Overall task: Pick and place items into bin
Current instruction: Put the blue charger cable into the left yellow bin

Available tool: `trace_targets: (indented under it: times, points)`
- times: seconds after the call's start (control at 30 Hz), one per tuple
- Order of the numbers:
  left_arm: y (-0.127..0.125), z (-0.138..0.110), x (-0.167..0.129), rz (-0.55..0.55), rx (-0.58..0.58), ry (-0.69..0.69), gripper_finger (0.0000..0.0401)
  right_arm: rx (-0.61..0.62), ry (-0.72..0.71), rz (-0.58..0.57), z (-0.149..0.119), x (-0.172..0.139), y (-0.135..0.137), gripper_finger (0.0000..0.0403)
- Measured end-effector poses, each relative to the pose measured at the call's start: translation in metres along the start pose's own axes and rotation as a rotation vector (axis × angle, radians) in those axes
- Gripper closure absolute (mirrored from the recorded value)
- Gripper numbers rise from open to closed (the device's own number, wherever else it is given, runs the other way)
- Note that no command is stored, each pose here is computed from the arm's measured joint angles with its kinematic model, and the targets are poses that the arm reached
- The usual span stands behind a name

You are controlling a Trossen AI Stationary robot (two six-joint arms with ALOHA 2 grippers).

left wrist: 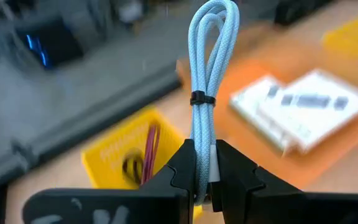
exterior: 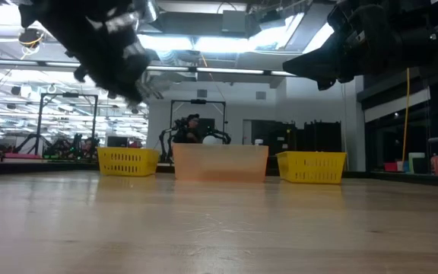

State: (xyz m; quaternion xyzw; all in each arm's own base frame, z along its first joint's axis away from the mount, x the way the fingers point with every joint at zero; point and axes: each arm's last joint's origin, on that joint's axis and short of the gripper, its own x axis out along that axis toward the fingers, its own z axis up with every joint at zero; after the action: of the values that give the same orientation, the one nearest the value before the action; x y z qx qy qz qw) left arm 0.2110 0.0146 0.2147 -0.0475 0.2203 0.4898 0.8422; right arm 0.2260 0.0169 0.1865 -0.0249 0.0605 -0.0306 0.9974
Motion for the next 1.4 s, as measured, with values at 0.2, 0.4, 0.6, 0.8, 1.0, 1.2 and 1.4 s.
trace_targets:
  times: [0.2, 0.4, 0.6, 0.8, 1.0, 1.2, 1.4]
  points:
    - [0.016, -0.008, 0.015, -0.012, -0.069, 0.235, 0.0365, 0.000, 0.000, 0.000, 0.000, 0.000, 0.000, 0.0402]
    - [0.029, -0.004, 0.029, 0.003, -0.132, 0.310, 0.0365, -0.012, -0.016, -0.018, 0.002, 0.000, -0.001, 0.0402]
    - [0.043, 0.007, 0.042, 0.012, -0.199, 0.369, 0.0362, -0.062, -0.029, -0.040, 0.003, 0.000, -0.001, 0.0402]
    - [0.053, 0.005, 0.050, 0.054, -0.206, 0.417, 0.0366, -0.076, -0.052, -0.042, 0.005, 0.000, -0.001, 0.0402]
    - [0.049, -0.001, 0.057, 0.066, -0.145, 0.455, 0.0362, -0.091, -0.057, -0.043, 0.006, 0.000, -0.001, 0.0402]
    - [0.045, -0.009, 0.070, 0.114, -0.123, 0.480, 0.0365, -0.091, -0.059, -0.042, 0.006, 0.000, -0.001, 0.0402]
    - [0.046, -0.015, 0.081, 0.151, -0.115, 0.511, 0.0357, -0.090, -0.061, -0.041, 0.006, 0.000, -0.001, 0.0402]
